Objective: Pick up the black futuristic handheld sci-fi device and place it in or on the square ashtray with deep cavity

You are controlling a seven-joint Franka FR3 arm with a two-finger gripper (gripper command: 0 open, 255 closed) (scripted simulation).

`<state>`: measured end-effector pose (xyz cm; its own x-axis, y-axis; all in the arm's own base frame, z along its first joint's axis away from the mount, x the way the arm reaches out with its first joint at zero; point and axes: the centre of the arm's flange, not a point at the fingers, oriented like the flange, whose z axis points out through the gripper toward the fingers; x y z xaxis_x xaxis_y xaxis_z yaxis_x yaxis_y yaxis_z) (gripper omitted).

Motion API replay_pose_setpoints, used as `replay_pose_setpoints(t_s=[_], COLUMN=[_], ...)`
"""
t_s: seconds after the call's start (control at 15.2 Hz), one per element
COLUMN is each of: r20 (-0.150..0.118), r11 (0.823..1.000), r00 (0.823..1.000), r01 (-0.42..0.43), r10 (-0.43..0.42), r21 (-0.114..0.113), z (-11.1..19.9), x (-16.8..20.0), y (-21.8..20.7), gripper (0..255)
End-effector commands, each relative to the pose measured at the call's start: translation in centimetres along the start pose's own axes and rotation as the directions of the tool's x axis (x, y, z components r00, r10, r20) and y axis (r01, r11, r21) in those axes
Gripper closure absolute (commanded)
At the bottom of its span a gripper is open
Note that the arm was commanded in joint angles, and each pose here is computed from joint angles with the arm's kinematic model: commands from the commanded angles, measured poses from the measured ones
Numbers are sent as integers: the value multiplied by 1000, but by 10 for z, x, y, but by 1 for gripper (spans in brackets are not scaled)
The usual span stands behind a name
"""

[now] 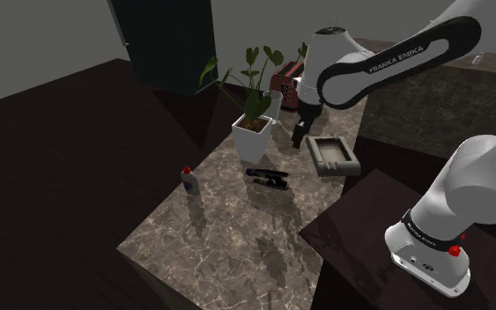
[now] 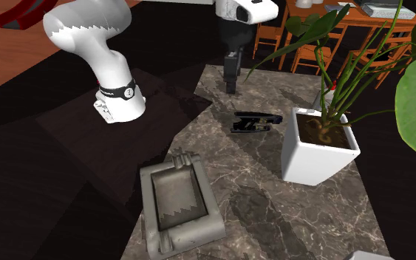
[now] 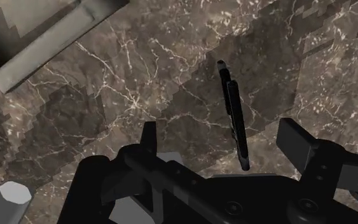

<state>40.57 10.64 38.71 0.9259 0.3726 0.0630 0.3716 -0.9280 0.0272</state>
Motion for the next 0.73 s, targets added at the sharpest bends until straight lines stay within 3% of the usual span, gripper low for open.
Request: replay_pose_setpoints(t_s=[0.0, 0.33, 0.66], r20=[-9, -25, -38], r11=[999, 988, 966], r00=[999, 988, 966], r01=[44, 150, 253], r10=[-44, -150, -255], r21=[-7, -27, -48], z=[21, 71, 122], x=[14, 44, 72], y=[-11, -41, -73], gripper=[0, 0, 0])
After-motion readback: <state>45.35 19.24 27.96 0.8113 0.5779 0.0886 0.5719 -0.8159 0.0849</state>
